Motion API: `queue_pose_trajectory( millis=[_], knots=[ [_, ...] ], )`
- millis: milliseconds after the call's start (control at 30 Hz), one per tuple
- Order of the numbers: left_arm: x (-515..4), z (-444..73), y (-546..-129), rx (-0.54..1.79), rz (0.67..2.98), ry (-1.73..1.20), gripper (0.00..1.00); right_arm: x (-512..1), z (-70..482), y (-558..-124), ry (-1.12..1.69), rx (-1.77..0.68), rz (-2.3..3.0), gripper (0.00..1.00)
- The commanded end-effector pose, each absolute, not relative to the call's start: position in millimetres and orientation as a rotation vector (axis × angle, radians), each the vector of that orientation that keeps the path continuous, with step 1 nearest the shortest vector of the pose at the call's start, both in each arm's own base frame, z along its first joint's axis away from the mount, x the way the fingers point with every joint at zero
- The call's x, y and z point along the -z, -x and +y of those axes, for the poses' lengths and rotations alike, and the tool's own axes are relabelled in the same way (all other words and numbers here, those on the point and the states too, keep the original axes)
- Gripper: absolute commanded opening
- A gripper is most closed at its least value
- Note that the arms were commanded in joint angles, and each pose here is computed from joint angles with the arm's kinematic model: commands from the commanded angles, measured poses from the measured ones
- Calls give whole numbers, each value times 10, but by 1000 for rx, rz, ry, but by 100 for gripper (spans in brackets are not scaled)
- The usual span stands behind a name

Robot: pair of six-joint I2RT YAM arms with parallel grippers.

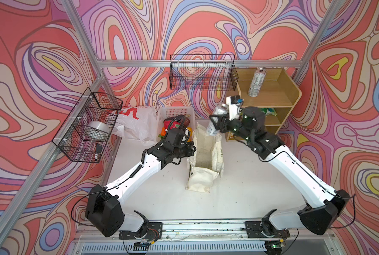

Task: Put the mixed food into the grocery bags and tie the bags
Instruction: 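Carry the silver can into the open tote bag with the right gripper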

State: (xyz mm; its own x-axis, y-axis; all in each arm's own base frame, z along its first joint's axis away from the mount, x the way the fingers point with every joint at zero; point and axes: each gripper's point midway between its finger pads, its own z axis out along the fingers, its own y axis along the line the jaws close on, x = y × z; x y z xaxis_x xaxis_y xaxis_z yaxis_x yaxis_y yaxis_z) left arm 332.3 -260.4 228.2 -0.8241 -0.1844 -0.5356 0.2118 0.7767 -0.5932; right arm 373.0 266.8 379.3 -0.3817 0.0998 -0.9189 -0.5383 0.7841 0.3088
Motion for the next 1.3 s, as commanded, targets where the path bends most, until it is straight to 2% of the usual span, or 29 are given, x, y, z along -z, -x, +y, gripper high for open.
queue_pose_trajectory(
  millis=[0, 367, 467, 533, 600, 633, 767, 833, 1000, 1133, 1267],
  knots=[
    [-2266, -2606, -3359, 868, 2385, -14, 0, -3756, 2831, -3748, 372, -662, 1737, 10],
    [-2358, -2584, -3346, 868, 2371, -4, 0, -2423, 3131, -4079, 443, -537, 1835, 7],
    [-2358, -2578, -3341, 871, 2372, 3, 0, -2077, 3145, -4154, 460, -484, 1911, 18],
    [-2362, -2576, -3337, 872, 2371, 3, 0, -1906, 3156, -4156, 475, -471, 1960, 32],
    [-2359, -2562, -3328, 865, 2373, 2, 0, -1789, 3140, -4146, 469, -464, 1997, 54],
    [-2367, -2556, -3328, 863, 2371, 3, 0, -1765, 3133, -4138, 466, -463, 2010, 61],
    [-2372, -2537, -3319, 856, 2369, 7, 0, -1802, 3175, -4073, 492, -496, 2070, 78],
    [-2363, -2535, -3316, 856, 2370, 9, 0, -1865, 3182, -4048, 501, -501, 2099, 82],
    [-2354, -2532, -3305, 860, 2368, 11, 0, -2270, 3152, -3946, 517, -527, 2103, 82],
    [-2354, -2526, -3303, 859, 2365, 10, 0, -2910, 3048, -3741, 502, -614, 2054, 80],
    [-2341, -2528, -3302, 861, 2366, 10, 0, -3460, 2682, -3609, 379, -651, 2007, 77]
  ],
)
